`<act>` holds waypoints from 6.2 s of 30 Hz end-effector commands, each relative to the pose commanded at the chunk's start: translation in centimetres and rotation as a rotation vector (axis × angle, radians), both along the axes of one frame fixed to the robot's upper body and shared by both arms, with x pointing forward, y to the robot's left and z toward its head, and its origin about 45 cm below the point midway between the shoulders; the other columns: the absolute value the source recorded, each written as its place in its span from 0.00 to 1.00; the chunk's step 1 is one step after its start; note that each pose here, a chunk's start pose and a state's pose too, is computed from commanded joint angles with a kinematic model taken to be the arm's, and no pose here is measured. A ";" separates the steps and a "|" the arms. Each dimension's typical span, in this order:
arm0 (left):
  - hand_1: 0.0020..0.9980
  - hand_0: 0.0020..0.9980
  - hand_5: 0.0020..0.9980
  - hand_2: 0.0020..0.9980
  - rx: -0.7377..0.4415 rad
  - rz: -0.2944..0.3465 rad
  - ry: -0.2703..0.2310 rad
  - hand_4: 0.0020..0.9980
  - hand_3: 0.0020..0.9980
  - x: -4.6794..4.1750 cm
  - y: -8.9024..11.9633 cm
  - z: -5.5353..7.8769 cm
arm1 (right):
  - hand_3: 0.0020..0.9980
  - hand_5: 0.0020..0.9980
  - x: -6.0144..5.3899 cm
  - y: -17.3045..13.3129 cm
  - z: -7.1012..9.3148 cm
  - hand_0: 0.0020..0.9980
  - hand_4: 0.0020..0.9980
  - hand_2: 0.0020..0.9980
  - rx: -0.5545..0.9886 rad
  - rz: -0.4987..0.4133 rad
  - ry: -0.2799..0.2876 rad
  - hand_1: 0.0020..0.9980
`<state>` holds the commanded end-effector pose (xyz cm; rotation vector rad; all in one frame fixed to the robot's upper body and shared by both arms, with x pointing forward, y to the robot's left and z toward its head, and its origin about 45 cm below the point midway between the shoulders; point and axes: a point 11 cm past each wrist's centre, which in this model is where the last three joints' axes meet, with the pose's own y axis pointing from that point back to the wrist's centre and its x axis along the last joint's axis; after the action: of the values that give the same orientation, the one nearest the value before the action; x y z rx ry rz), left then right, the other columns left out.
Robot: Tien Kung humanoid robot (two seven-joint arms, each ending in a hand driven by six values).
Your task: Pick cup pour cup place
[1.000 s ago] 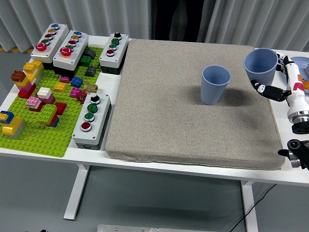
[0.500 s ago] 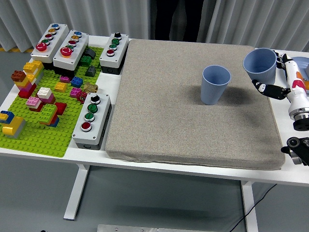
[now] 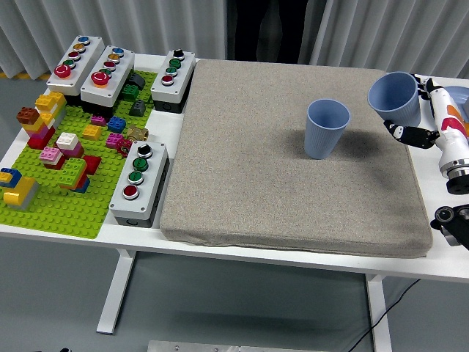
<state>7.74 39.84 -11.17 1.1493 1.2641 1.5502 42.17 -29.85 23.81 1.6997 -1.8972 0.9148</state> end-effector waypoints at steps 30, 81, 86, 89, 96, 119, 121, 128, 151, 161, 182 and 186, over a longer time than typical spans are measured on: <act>0.80 0.76 0.95 0.85 0.001 0.006 0.000 0.52 0.75 -0.02 0.1 0.0 | 0.67 0.11 0.3 2.6 0.8 0.79 0.76 0.62 -0.049 0.051 -0.025 0.72; 0.80 0.76 0.95 0.85 0.005 0.008 0.001 0.52 0.75 -0.11 0.3 0.1 | 0.66 0.13 0.3 5.3 2.1 0.79 0.74 0.62 -0.284 0.097 -0.102 0.71; 0.80 0.76 0.95 0.85 0.006 0.008 0.000 0.52 0.75 -0.02 0.3 0.1 | 0.66 0.12 0.3 5.4 2.3 0.79 0.74 0.62 -0.299 0.098 -0.108 0.71; 0.80 0.76 0.95 0.85 0.006 0.008 0.000 0.52 0.75 0.01 0.3 0.1 | 0.66 0.12 0.2 5.5 2.3 0.79 0.74 0.62 -0.317 0.098 -0.112 0.71; 0.80 0.76 0.95 0.85 0.006 0.008 0.000 0.52 0.75 -0.01 0.3 0.1 | 0.66 0.12 0.1 6.0 2.4 0.79 0.73 0.62 -0.359 0.109 -0.129 0.71; 0.80 0.76 0.95 0.85 0.009 0.009 0.007 0.52 0.75 -0.34 0.4 0.1 | 0.65 0.12 -0.1 6.4 2.5 0.79 0.73 0.61 -0.408 0.117 -0.142 0.71; 0.80 0.76 0.95 0.85 0.009 0.008 0.006 0.52 0.75 -0.27 0.4 0.1 | 0.65 0.12 -0.1 6.4 2.5 0.79 0.72 0.61 -0.411 0.116 -0.142 0.71; 0.80 0.76 0.95 0.85 0.009 0.009 0.002 0.52 0.75 -0.12 0.4 0.1 | 0.65 0.11 -0.1 6.4 2.7 0.79 0.71 0.61 -0.420 0.119 -0.148 0.71; 0.80 0.76 0.95 0.85 0.009 0.009 -0.001 0.52 0.75 0.05 0.4 0.1 | 0.64 0.11 -0.2 6.6 3.0 0.79 0.70 0.61 -0.477 0.141 -0.167 0.71; 0.80 0.76 0.95 0.85 0.009 0.010 -0.004 0.52 0.75 0.18 0.4 0.2 | 0.64 0.10 -0.2 6.8 3.0 0.79 0.69 0.61 -0.502 0.154 -0.170 0.71; 0.80 0.77 0.95 0.85 0.011 0.008 0.003 0.52 0.75 -0.13 0.5 0.1 | 0.63 0.09 0.0 6.6 2.9 0.80 0.68 0.61 -0.555 0.153 -0.172 0.71; 0.80 0.77 0.95 0.85 0.011 0.008 0.004 0.52 0.75 -0.20 0.5 0.1 | 0.63 0.09 0.0 6.6 2.9 0.80 0.68 0.61 -0.565 0.157 -0.172 0.71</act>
<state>7.55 40.35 -11.05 1.1559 1.2657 1.5633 42.21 -23.22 26.70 1.4639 -1.4168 1.5277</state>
